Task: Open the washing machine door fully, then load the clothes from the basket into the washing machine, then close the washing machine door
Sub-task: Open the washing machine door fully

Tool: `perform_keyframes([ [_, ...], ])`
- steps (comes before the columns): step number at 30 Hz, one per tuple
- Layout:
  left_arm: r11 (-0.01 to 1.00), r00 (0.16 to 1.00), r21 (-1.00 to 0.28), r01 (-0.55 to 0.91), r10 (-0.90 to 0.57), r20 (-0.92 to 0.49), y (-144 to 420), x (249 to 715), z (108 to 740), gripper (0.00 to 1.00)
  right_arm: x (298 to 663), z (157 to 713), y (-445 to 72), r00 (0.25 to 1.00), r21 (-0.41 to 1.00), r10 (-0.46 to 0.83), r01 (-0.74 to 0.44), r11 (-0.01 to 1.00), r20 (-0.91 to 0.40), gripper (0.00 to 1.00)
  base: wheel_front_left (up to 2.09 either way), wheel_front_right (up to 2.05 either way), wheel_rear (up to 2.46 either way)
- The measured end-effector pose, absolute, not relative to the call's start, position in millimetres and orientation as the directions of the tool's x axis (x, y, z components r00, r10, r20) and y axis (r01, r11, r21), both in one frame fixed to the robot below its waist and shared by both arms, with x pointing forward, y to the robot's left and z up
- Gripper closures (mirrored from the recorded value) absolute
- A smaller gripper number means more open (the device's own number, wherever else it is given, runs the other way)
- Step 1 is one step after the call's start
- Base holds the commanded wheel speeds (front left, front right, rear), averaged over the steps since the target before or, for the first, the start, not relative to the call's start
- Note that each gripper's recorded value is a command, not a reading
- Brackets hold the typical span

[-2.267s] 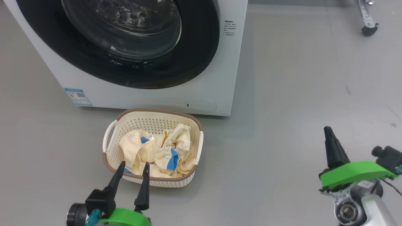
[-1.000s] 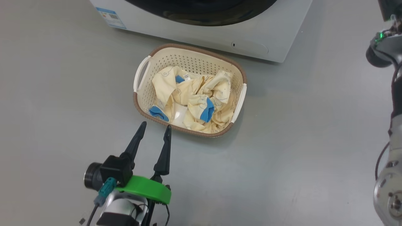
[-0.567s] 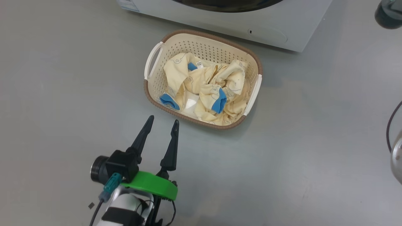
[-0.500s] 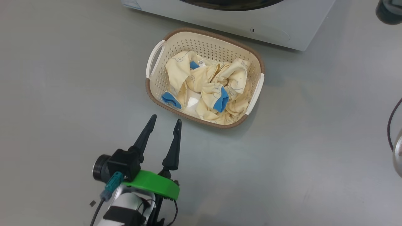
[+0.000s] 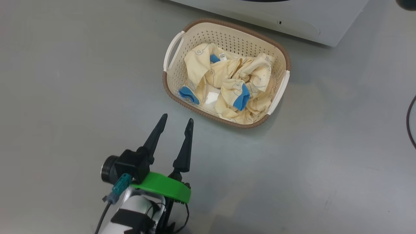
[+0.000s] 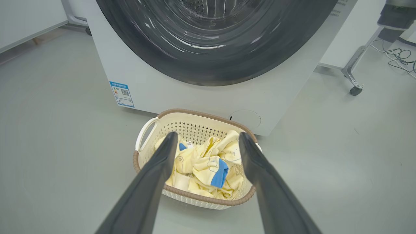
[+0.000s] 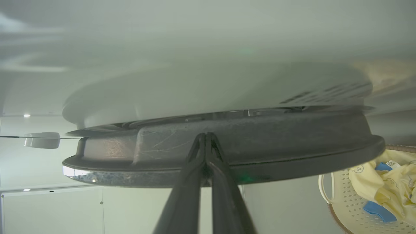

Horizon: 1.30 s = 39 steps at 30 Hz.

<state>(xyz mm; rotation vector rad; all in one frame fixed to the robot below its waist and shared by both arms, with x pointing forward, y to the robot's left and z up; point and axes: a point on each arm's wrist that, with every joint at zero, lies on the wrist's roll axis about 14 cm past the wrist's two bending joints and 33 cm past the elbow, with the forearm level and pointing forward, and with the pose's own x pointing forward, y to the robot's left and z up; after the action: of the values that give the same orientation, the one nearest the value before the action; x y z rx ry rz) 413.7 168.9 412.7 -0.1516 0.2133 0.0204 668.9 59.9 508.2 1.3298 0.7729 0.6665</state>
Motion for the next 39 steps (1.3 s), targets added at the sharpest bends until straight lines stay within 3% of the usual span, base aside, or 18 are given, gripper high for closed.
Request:
perform_keyframes([
  [16,0.987,0.974,-0.156,-0.043,0.007,-0.228,168.1,415.4,407.6,0.00,681.6,491.2,64.0,0.586,0.980,0.790,0.035,0.198,-0.181,1.00,0.00,0.00,0.00],
  [39,0.986,0.972,-0.161,-0.049,0.010,-0.234,166.1,414.6,406.5,0.00,680.4,494.1,73.1,0.534,0.983,0.828,0.041,0.178,-0.172,1.00,0.00,0.00,0.00],
])
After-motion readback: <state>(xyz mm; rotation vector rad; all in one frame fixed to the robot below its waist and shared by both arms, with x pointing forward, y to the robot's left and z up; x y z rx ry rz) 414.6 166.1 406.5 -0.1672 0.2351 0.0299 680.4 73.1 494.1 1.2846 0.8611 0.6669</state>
